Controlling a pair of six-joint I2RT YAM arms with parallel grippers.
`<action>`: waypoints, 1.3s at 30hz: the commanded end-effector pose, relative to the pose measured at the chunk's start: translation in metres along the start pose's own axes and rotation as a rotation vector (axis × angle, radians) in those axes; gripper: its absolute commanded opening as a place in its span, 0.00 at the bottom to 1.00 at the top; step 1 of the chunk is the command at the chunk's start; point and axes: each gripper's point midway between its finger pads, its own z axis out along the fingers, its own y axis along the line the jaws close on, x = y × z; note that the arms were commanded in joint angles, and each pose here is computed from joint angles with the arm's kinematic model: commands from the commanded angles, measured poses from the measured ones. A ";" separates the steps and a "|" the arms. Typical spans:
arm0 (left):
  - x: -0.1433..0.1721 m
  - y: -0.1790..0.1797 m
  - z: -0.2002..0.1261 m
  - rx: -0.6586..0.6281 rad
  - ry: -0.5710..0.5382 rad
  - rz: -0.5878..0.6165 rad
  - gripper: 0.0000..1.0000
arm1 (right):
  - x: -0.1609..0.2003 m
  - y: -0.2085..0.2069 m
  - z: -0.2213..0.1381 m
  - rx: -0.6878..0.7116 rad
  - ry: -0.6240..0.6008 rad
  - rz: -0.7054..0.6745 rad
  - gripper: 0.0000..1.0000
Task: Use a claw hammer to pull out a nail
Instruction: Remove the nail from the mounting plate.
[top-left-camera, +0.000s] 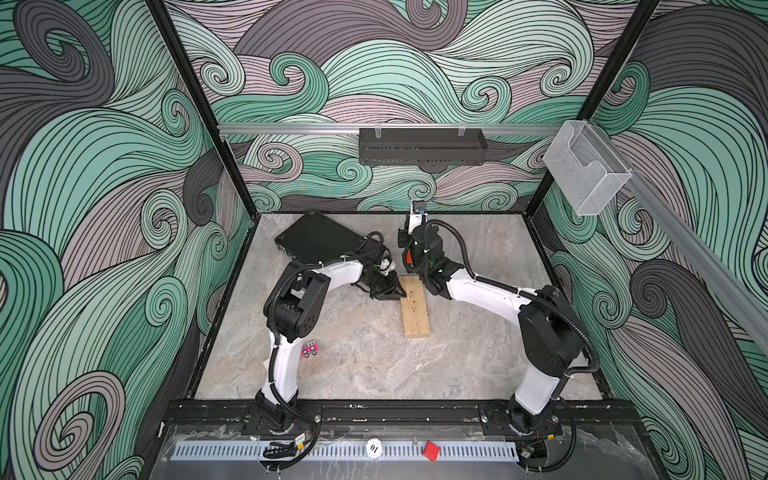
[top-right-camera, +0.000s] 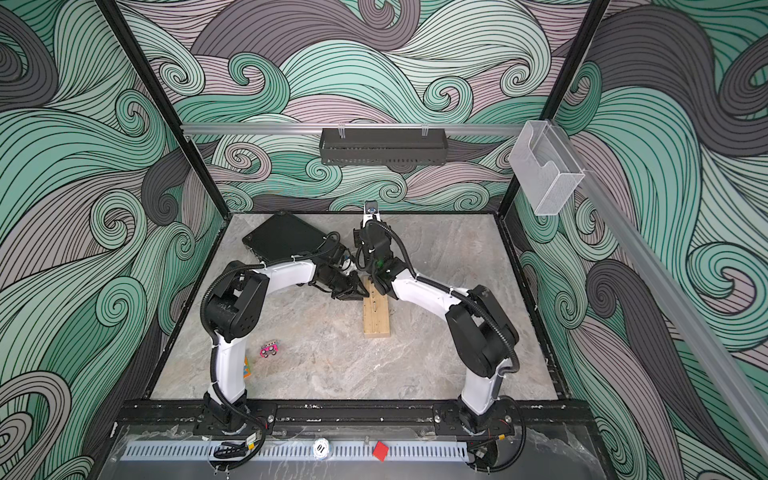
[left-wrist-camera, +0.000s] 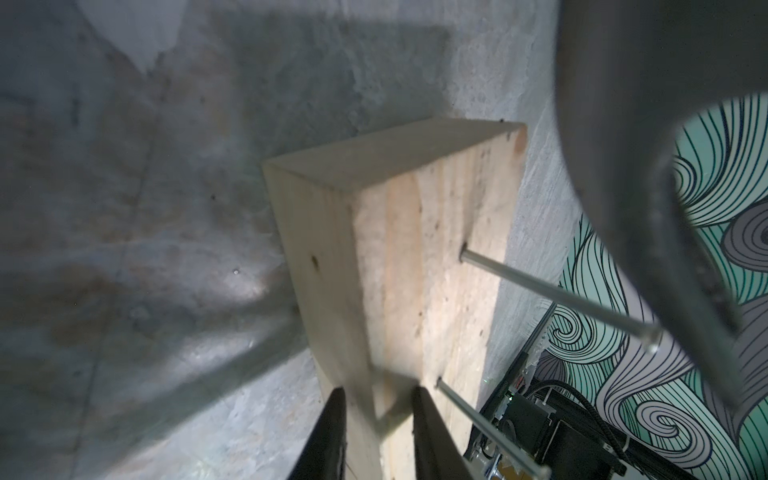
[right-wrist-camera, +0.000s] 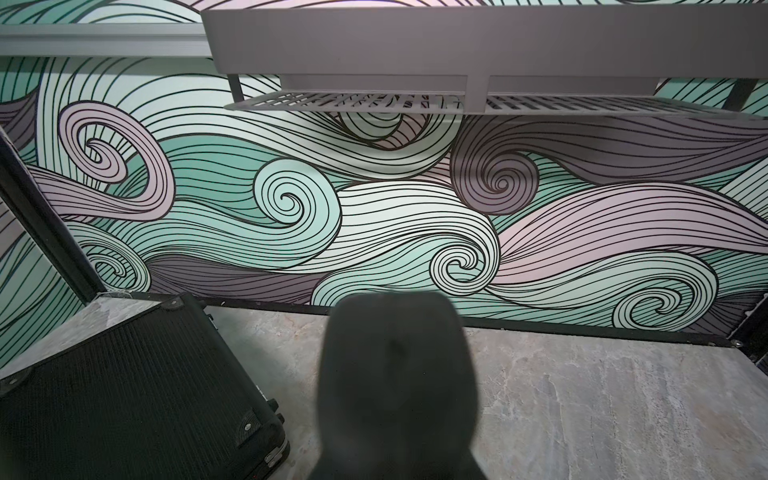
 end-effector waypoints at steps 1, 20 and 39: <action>0.011 0.034 0.017 -0.109 0.049 -0.066 0.26 | -0.046 -0.009 -0.012 0.024 -0.126 0.095 0.00; 0.008 0.033 0.017 -0.113 0.050 -0.062 0.26 | -0.029 -0.006 -0.013 0.024 -0.100 0.094 0.00; 0.011 0.035 0.020 -0.106 0.064 -0.070 0.25 | -0.010 -0.005 -0.006 0.041 -0.074 0.077 0.00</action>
